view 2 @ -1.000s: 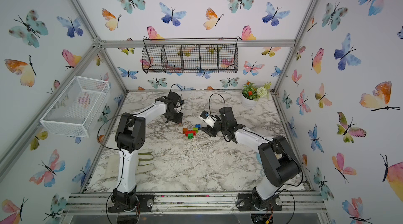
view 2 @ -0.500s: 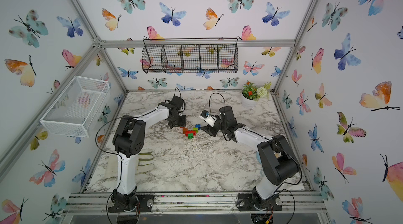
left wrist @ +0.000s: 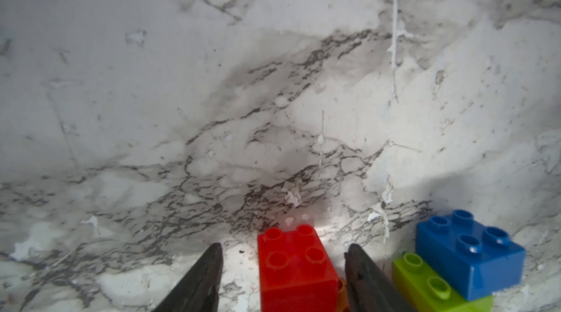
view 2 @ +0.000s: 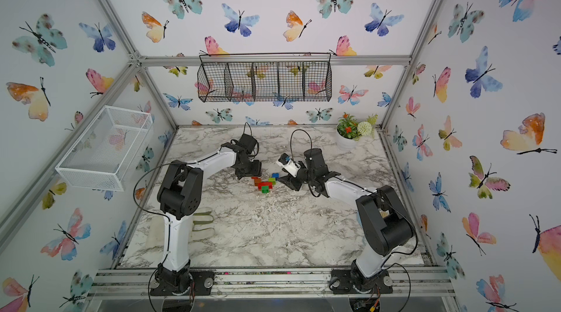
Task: Assemble the letter v with lego
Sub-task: Move the lego brick at the center of the board, then assemble the lego brick with the lego brick.
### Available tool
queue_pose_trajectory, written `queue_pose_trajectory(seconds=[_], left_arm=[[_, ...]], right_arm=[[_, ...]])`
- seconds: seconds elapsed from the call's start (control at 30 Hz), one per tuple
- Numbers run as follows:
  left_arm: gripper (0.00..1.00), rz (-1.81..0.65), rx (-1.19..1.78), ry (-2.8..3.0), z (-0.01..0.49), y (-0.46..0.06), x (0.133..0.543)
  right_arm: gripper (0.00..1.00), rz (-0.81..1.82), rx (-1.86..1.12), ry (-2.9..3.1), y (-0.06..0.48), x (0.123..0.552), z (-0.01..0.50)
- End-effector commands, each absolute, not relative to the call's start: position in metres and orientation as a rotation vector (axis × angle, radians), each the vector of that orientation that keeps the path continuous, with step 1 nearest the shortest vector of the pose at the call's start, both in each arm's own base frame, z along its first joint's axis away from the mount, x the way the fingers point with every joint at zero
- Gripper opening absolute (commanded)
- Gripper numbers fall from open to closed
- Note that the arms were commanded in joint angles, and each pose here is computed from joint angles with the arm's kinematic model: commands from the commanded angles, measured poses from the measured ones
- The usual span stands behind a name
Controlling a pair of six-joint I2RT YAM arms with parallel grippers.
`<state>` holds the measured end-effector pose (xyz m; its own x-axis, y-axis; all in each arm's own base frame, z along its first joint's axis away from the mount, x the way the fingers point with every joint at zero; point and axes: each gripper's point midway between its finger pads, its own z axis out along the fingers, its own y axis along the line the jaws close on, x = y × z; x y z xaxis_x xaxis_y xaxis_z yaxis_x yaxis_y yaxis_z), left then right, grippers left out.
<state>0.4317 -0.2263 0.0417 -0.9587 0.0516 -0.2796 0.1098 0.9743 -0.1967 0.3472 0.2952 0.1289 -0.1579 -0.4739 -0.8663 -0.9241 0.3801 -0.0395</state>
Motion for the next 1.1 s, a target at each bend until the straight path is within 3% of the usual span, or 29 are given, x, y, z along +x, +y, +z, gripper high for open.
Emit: queue_pose_trajectory(seconds=[0.0,0.2,0.3,0.37,0.47,0.57,0.8,1.07], left_arm=[[0.75,-0.322,0.148,2.724,0.095,-0.227,0.451],[0.84,-0.24,0.349,2.524,0.16,-0.212,0.465],[1.0,-0.178,0.715,2.344,0.169,-0.215,0.451],[0.98,-0.033,1.022,2.169,0.158,-0.215,0.43],[0.98,0.027,1.229,1.952,0.152,-0.216,0.402],[0.98,-0.007,1.27,1.878,0.153,-0.217,0.393],[0.99,-0.045,1.565,1.986,0.094,-0.222,0.382],[0.99,-0.091,1.642,1.987,0.073,-0.232,0.389]], right_arm=[[0.51,0.744,-1.14,1.819,0.298,0.348,0.132],[0.51,0.831,-0.967,1.918,0.295,0.345,0.133],[0.5,0.911,-0.901,2.0,0.296,0.341,0.123],[0.5,0.967,-0.862,2.027,0.297,0.336,0.118],[0.49,1.008,-0.807,2.044,0.296,0.332,0.114],[0.49,1.027,-0.776,2.066,0.296,0.332,0.11],[0.49,1.018,-0.777,2.086,0.296,0.334,0.105],[0.49,1.026,-0.79,2.106,0.297,0.332,0.096]])
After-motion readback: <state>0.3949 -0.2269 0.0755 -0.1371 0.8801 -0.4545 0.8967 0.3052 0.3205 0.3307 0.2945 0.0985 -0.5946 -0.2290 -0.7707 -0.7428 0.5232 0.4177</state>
